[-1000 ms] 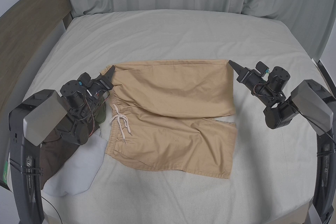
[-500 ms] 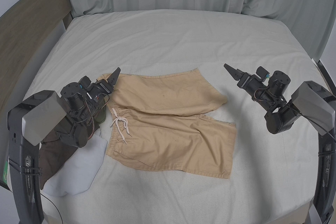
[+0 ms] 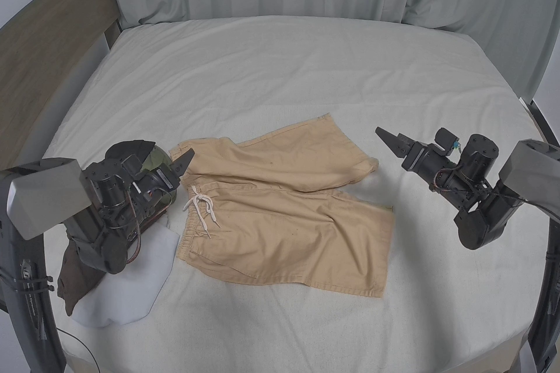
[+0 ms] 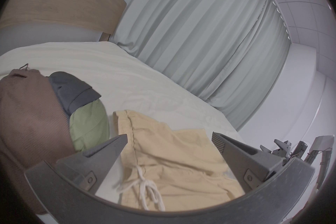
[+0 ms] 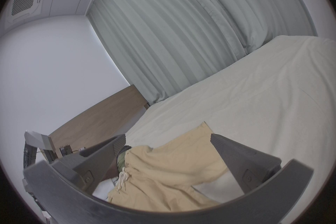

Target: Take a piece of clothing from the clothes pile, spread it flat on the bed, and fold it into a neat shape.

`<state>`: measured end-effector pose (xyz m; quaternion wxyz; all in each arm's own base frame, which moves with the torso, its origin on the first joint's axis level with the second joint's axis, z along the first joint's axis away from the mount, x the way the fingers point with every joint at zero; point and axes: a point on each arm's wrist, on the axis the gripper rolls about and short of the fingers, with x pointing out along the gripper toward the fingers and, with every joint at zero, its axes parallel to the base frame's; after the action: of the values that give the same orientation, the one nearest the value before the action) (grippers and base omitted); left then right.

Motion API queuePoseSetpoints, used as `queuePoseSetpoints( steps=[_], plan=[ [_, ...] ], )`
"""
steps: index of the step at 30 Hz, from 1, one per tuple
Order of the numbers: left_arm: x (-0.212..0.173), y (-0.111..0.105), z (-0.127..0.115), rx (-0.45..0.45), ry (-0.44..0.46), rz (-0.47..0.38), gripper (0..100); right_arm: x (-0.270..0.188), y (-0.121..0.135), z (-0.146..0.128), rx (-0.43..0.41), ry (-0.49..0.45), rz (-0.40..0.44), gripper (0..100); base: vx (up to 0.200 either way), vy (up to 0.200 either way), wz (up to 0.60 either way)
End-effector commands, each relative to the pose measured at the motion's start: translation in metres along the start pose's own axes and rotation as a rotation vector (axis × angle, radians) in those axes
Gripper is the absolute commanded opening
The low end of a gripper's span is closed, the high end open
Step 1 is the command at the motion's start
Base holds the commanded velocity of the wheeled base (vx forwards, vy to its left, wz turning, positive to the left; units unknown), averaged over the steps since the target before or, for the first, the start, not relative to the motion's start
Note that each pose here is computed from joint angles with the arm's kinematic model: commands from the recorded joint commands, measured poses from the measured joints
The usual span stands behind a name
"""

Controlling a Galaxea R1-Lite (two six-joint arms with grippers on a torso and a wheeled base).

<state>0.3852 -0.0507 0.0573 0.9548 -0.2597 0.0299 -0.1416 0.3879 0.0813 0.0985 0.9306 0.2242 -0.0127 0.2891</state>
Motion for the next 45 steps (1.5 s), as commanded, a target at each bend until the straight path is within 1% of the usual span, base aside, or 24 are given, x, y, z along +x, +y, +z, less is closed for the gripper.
queuePoseSetpoints(
  steps=[1,3,4,6,10,13,14,16,18,21,22,25,28,30,31,36,40,45],
  plan=[
    [-0.042,-0.022,0.022,0.005,0.018,-0.032,100,-0.03,0.02,0.007,-0.027,0.027,-0.007,100,0.0,0.0,0.0],
    [-0.058,-0.03,0.029,0.007,0.033,-0.057,100,-0.04,0.025,0.007,-0.02,0.046,-0.016,100,0.0,0.0,0.0],
    [-0.058,-0.03,0.029,0.007,0.033,-0.057,100,-0.04,0.025,0.007,-0.02,0.046,-0.016,100,0.0,0.0,0.0],
    [-0.083,-0.042,0.037,0.009,0.064,-0.117,100,-0.056,0.035,0.008,-0.02,0.071,-0.018,100,0.0,0.0,0.0],
    [-0.115,-0.055,0.046,0.02,0.106,-0.208,100,-0.075,0.046,0.008,-0.026,0.102,-0.026,100,0.0,0.0,0.0],
    [-0.137,-0.061,0.046,0.043,0.149,-0.273,100,-0.087,0.05,0.003,-0.03,0.135,-0.036,100,0.0,0.0,0.0],
    [-0.137,-0.061,0.046,0.043,0.149,-0.273,100,-0.087,0.05,0.003,-0.03,0.135,-0.036,100,0.0,0.0,0.0],
    [-0.149,-0.06,0.046,0.105,0.173,-0.313,100,-0.096,0.053,-0.001,-0.018,0.164,-0.044,100,0.0,0.0,0.0],
    [-0.15,-0.056,0.046,0.163,0.174,-0.324,100,-0.098,0.058,-0.005,-0.008,0.173,-0.046,100,0.0,0.0,0.0],
    [-0.153,-0.053,0.045,0.276,0.169,-0.343,100,-0.096,0.07,-0.009,0.005,0.174,-0.037,100,0.0,0.0,0.0],
    [-0.155,-0.052,0.044,0.304,0.175,-0.353,100,-0.095,0.073,-0.009,0.018,0.174,-0.028,100,0.0,0.0,0.0],
    [-0.161,-0.051,0.04,0.376,0.195,-0.398,100,-0.091,0.078,-0.007,0.099,0.162,-0.011,100,0.0,0.0,0.0],
    [-0.163,-0.052,0.036,0.419,0.207,-0.418,100,-0.091,0.077,-0.007,0.113,0.165,-0.014,100,0.0,0.0,0.0],
    [-0.164,-0.051,0.034,0.423,0.214,-0.422,100,-0.092,0.076,-0.009,0.115,0.171,-0.019,100,0.0,0.0,0.0],
    [-0.163,-0.049,0.029,0.429,0.239,-0.433,100,-0.092,0.074,-0.01,0.113,0.176,-0.024,100,0.0,0.0,0.0],
    [-0.155,-0.037,0.015,0.45,0.297,-0.442,100,-0.091,0.067,-0.022,0.125,0.213,-0.054,100,0.0,0.0,0.0],
    [-0.154,-0.026,0.007,0.448,0.334,-0.416,100,-0.091,0.061,-0.033,0.139,0.25,-0.076,100,0.0,0.0,0.0],
    [-0.153,-0.021,0.001,0.438,0.363,-0.408,100,-0.093,0.052,-0.04,0.151,0.274,-0.11,100,0.0,0.0,0.0]
  ],
)
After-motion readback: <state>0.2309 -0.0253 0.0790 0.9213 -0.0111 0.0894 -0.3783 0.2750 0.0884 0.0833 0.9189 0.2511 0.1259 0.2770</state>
